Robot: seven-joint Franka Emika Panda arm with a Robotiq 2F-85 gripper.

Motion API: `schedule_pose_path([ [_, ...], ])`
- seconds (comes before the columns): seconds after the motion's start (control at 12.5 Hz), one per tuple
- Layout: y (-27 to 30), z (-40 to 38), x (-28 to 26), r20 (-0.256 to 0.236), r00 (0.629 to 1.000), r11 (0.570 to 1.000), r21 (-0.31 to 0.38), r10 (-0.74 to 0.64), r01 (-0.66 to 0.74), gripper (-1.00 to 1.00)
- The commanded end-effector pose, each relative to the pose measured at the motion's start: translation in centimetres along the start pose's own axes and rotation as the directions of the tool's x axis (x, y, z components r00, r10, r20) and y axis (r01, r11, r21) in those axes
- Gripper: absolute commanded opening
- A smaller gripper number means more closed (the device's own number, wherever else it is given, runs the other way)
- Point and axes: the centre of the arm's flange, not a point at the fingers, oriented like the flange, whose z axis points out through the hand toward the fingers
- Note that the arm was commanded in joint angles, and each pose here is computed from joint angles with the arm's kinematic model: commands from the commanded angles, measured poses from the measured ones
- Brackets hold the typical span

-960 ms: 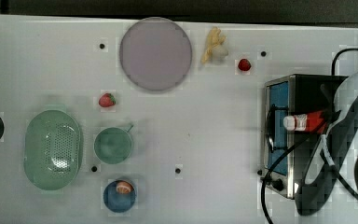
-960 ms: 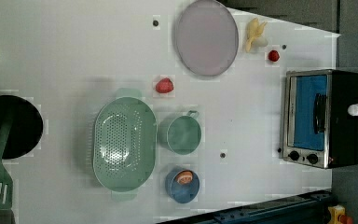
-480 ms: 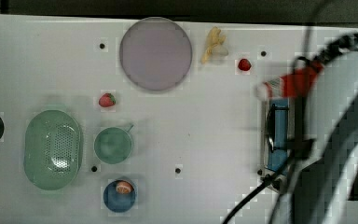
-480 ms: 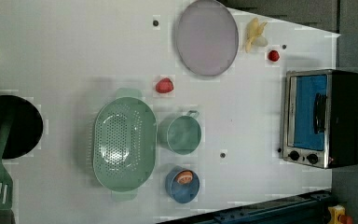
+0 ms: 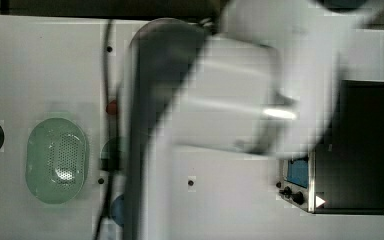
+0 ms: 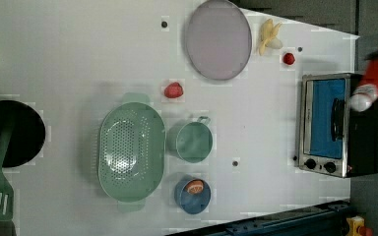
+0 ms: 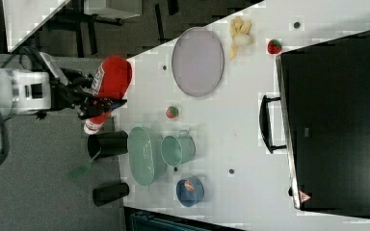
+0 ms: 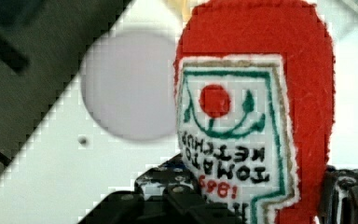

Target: Pick Ketchup from oven and place it on table.

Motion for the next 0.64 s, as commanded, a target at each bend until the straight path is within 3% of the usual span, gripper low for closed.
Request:
schedule_pose_path([
  [0.08,0.8,8.6,-0.3,0.03,0.999,0.983,-0.183,0.009,-0.003,0.27],
  [0.32,2.3,16.4,-0.9,0.057,0.998,0.974,-0.228,0.011,0.003,0.26],
  [0.64,5.3,26.6,-1.6,0.018,1.0,0.977,-0.213,0.012,-0.007,0.27],
])
